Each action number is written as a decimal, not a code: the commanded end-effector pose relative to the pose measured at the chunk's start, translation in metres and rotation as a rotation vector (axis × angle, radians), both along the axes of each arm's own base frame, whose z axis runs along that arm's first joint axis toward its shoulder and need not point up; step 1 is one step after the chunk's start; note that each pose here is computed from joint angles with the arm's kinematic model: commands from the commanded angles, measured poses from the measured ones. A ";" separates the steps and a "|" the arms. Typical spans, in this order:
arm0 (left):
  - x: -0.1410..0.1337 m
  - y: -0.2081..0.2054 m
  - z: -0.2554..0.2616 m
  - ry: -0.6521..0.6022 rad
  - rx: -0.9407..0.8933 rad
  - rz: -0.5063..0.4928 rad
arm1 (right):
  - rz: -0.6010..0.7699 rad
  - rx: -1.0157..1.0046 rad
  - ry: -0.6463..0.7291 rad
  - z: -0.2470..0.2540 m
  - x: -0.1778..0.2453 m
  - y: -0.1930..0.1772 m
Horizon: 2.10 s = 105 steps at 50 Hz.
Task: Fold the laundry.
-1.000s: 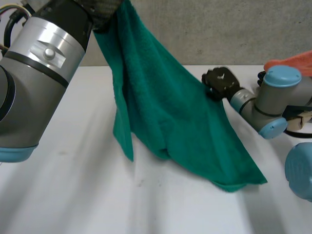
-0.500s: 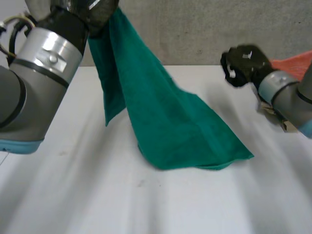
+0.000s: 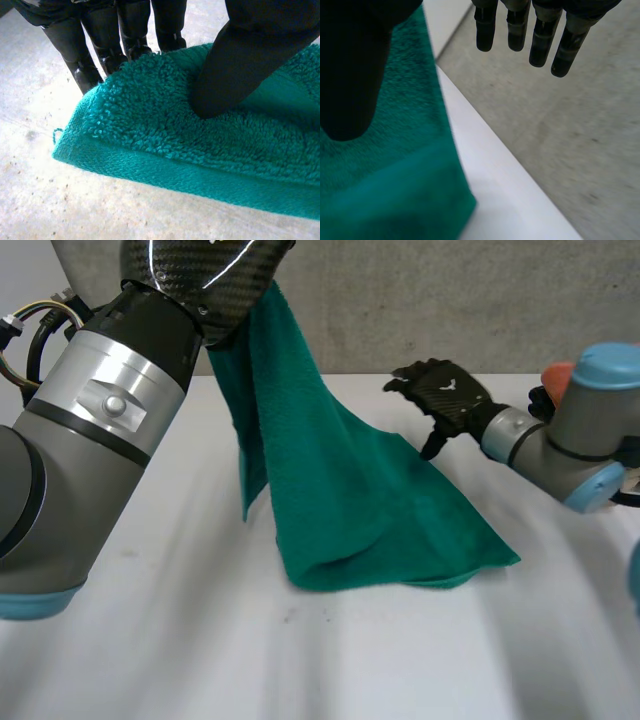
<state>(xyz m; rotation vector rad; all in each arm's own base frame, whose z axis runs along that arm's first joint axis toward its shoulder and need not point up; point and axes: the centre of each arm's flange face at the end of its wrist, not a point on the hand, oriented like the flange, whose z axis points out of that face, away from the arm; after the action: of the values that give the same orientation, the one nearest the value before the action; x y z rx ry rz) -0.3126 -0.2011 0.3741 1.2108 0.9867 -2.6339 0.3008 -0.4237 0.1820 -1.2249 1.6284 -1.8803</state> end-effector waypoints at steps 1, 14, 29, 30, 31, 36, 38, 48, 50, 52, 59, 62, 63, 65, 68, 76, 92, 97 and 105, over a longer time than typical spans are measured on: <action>0.000 0.023 0.010 0.007 -0.018 -0.038 | 0.090 0.088 -0.088 -0.030 0.027 -0.004; 0.006 0.044 0.023 0.021 -0.038 -0.061 | 0.197 0.155 -0.093 -0.065 0.053 0.015; 0.005 0.041 0.024 0.022 -0.044 -0.060 | 0.199 0.085 -0.112 -0.021 0.055 0.019; 0.005 0.041 0.024 0.023 -0.044 -0.057 | 0.124 0.048 -0.125 -0.001 0.046 0.012; 0.005 0.040 0.025 0.024 -0.047 -0.055 | 0.076 0.026 -0.132 0.009 0.039 0.007; 0.007 0.033 0.028 0.028 -0.050 -0.040 | -0.086 -0.038 -0.138 0.058 -0.004 0.002; 0.007 0.032 0.027 0.027 -0.049 -0.036 | -0.061 -0.029 -0.140 0.062 -0.012 0.009; 0.008 0.037 0.033 0.042 -0.059 -0.048 | 0.098 0.092 -0.100 0.013 0.022 0.025; 0.008 0.038 0.033 0.042 -0.061 -0.047 | 0.115 0.090 -0.100 0.008 0.032 0.026; 0.008 0.038 0.033 0.041 -0.060 -0.047 | 0.111 0.086 -0.101 0.005 0.034 0.024; 0.006 0.036 0.026 0.026 -0.045 -0.048 | 0.105 0.133 -0.084 -0.016 0.034 0.026; 0.006 0.035 0.024 0.023 -0.040 -0.046 | 0.081 0.144 -0.081 -0.025 0.033 0.022; 0.006 0.035 0.023 0.021 -0.037 -0.045 | 0.076 0.146 -0.080 -0.026 0.034 0.022; 0.006 0.035 0.024 0.022 -0.039 -0.045 | 0.078 0.159 -0.076 -0.032 0.034 0.022; 0.006 0.036 0.023 0.022 -0.036 -0.049 | 0.096 0.170 -0.075 -0.037 0.036 0.024; 0.002 0.031 0.018 0.016 -0.027 -0.051 | 0.069 0.119 -0.093 -0.040 0.038 0.016; 0.019 -0.112 -0.050 -0.076 0.114 0.182 | -0.399 -0.391 -0.084 0.061 -0.007 -0.032; 0.019 -0.159 0.000 0.017 -0.055 0.236 | -0.537 -0.610 -0.245 0.142 -0.017 -0.032; 0.020 -0.159 0.057 0.126 -0.261 0.231 | -0.544 -0.732 -0.336 0.222 -0.027 0.009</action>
<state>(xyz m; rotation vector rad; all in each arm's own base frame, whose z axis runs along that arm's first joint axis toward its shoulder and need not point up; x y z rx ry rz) -0.2919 -0.3598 0.3754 0.9917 0.9799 -2.4763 0.2834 -0.4512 0.3332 -0.7365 1.3548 -2.8901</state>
